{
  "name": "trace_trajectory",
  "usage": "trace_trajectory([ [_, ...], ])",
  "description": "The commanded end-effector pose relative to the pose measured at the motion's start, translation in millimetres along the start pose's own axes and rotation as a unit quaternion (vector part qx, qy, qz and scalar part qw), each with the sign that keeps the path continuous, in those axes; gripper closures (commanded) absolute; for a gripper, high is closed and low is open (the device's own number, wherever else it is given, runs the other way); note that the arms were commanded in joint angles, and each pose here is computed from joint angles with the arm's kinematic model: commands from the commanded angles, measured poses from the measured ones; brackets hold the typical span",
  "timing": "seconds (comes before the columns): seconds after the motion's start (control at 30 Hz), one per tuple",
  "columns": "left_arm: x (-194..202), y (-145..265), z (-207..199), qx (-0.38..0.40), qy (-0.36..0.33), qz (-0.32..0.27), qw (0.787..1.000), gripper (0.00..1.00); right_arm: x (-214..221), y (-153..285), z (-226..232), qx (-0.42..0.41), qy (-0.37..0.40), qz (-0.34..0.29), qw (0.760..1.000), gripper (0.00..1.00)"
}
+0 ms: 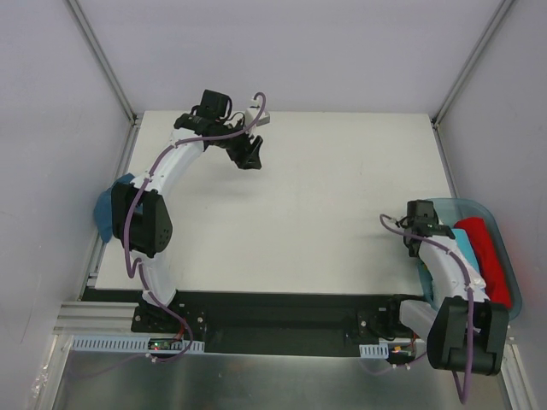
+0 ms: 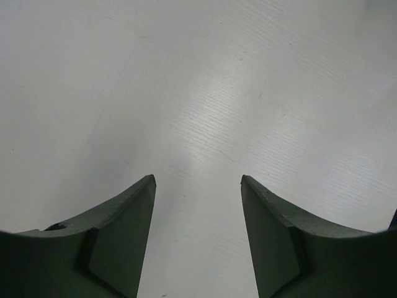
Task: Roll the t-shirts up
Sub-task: Place the T-shirt in the bin.
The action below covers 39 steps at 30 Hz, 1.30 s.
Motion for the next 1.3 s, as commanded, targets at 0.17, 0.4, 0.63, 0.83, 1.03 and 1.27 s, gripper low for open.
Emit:
trace_trajectory([
  [0.17,-12,10,-9,0.009,0.01,-0.018,1.0,0.43,-1,22,-18,-0.131,-0.187,-0.028,0.973,0.99],
  [0.4,-11,14,-11,-0.002,0.018,-0.018,1.0,0.43,-11,15,-9,-0.207,-0.171,-0.043,0.962,1.0],
  [0.63,-13,20,-15,-0.012,0.019,-0.022,1.0,0.43,-24,11,-10,-0.315,-0.161,-0.097,0.93,0.99],
  [0.83,-13,22,-17,-0.022,0.007,-0.019,1.0,0.42,-27,9,-20,-0.356,-0.174,-0.121,0.91,0.98],
  [1.03,-15,29,-21,-0.022,-0.011,-0.013,1.0,0.42,-17,24,-50,-0.412,-0.236,-0.172,0.863,0.37],
  [1.27,-14,38,-23,-0.034,-0.041,0.003,0.999,0.41,-4,76,-86,-0.462,-0.207,-0.263,0.821,0.0],
])
Point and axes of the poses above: each gripper's point midway between its finger pads, its own y axis back along the fingers, its own z axis along the line the jaws close on, x = y × z, the point moved 10 cm from there along y, back along the fingers, and after that the axes turned 14 degrees about y, right-handed, at the moved point
